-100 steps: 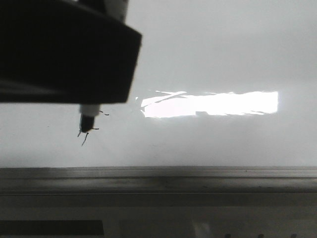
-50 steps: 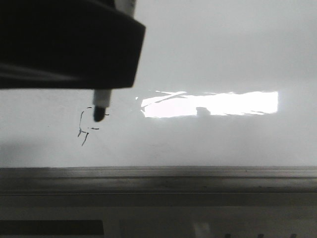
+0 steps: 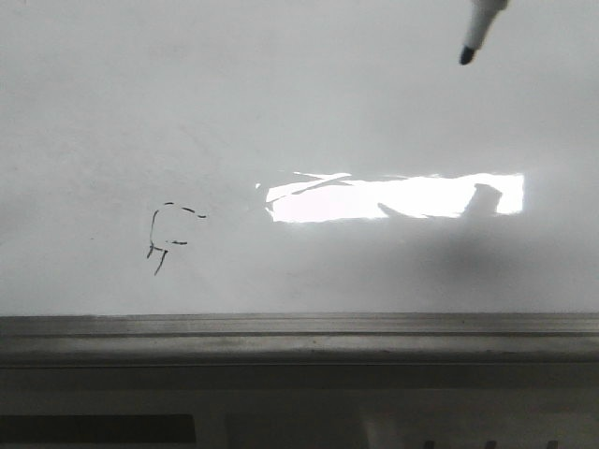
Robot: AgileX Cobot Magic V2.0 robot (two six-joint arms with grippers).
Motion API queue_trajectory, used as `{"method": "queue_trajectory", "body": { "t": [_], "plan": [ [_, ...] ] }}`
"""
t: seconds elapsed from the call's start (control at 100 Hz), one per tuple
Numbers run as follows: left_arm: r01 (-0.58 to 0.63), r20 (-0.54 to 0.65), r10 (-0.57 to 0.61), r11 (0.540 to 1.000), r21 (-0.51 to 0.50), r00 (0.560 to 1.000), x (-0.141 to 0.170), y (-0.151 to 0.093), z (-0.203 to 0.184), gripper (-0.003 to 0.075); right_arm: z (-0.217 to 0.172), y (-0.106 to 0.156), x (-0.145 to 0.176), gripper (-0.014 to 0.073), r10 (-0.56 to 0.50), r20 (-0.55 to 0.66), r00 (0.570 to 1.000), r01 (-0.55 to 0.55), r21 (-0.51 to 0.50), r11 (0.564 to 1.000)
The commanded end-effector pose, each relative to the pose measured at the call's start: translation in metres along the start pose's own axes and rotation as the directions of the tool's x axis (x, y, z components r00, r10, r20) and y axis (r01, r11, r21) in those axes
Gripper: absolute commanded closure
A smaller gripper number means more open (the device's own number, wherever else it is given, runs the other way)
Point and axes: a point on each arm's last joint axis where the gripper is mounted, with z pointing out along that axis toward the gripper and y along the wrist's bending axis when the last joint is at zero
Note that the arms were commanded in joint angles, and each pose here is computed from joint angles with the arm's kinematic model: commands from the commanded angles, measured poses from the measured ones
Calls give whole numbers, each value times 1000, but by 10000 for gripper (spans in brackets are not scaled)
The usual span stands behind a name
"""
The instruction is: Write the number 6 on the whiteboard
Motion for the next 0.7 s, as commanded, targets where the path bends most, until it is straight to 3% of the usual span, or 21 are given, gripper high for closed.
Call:
{"method": "queue_trajectory", "body": {
  "t": [0.0,0.07,0.19,0.39,0.69],
  "plan": [
    [87,74,-80,991,-105,994,-9,8,-15,469,-2,-14,-5,657,-120,-19,993,121,130,984],
    [91,91,-78,985,-145,993,-6,12,-23,572,0,-19,-8,657,-171,-33,985,174,166,971],
    [91,81,-79,983,-160,994,1,14,-25,743,8,-22,-19,657,-165,-17,986,165,147,975],
    [88,44,-82,983,-160,996,13,15,-23,741,17,-18,-27,657,-68,21,997,66,63,996],
    [88,34,-83,983,-162,996,17,16,-23,741,16,-13,-29,657,-23,45,999,23,11,1000]
  ]
}}
